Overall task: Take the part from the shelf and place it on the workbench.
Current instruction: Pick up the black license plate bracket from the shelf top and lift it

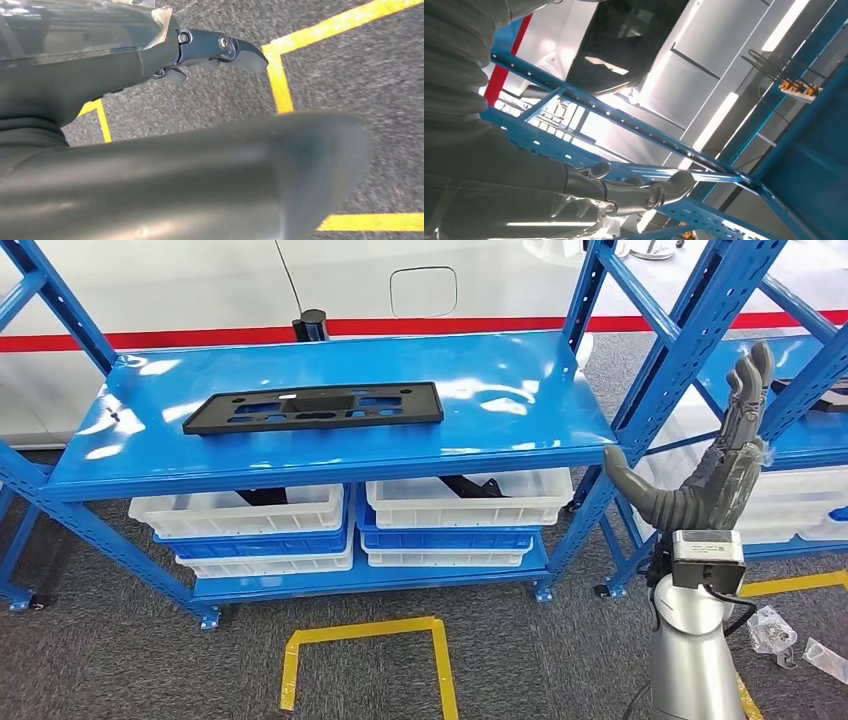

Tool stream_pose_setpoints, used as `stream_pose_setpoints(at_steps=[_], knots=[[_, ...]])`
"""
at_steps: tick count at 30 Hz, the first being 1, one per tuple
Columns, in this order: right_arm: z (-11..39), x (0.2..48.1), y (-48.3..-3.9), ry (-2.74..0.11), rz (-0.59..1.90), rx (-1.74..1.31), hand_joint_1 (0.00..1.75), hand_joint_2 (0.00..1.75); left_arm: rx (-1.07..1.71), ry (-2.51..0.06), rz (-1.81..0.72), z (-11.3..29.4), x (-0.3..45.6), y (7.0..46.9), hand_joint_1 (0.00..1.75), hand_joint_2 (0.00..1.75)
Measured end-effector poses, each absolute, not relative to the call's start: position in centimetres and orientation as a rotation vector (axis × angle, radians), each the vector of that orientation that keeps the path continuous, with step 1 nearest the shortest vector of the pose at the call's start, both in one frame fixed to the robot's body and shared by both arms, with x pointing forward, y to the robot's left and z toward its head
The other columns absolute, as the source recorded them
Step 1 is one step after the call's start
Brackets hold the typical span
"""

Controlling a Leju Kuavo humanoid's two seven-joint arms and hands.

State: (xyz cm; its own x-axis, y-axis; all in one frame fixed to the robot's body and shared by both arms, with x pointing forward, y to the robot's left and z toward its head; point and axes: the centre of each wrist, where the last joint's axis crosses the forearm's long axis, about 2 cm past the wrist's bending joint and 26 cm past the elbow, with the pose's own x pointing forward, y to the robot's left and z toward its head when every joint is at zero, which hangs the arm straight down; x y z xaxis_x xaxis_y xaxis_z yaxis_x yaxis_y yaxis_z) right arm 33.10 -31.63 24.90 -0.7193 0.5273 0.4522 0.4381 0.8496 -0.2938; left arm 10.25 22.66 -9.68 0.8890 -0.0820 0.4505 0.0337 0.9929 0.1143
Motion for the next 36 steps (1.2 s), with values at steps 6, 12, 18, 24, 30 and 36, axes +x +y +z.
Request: stream_pose_setpoints(at_steps=[6, 12, 18, 24, 30, 36], knots=[[24.99, 32.91, -31.92, -2.495, 0.221, -0.726, 0.00, 1.75, 0.103, -0.480, -0.059, -9.59, 10.60, 22.57, 0.00, 0.00], [24.69, 32.66, -32.05, -2.489, 0.230, -0.732, 0.00, 1.75, 0.100, -0.477, -0.058, -9.60, 10.49, 22.48, 0.00, 0.00], [24.89, 32.83, -31.90, -2.498, 0.228, -0.729, 0.00, 1.75, 0.101, -0.470, -0.047, -9.66, 10.31, 22.60, 0.00, 0.00], [25.30, 33.11, -31.85, -2.513, 0.226, -0.732, 0.00, 1.75, 0.101, -0.475, -0.040, -9.57, 10.64, 22.53, 0.00, 0.00], [24.93, 33.27, -31.88, -2.499, 0.228, -0.731, 0.00, 1.75, 0.100, -0.476, -0.034, -9.58, 10.57, 22.49, 0.00, 0.00], [24.89, 33.43, -31.98, -2.495, 0.226, -0.740, 0.00, 1.75, 0.102, -0.479, -0.024, -9.54, 10.63, 22.30, 0.00, 0.00]])
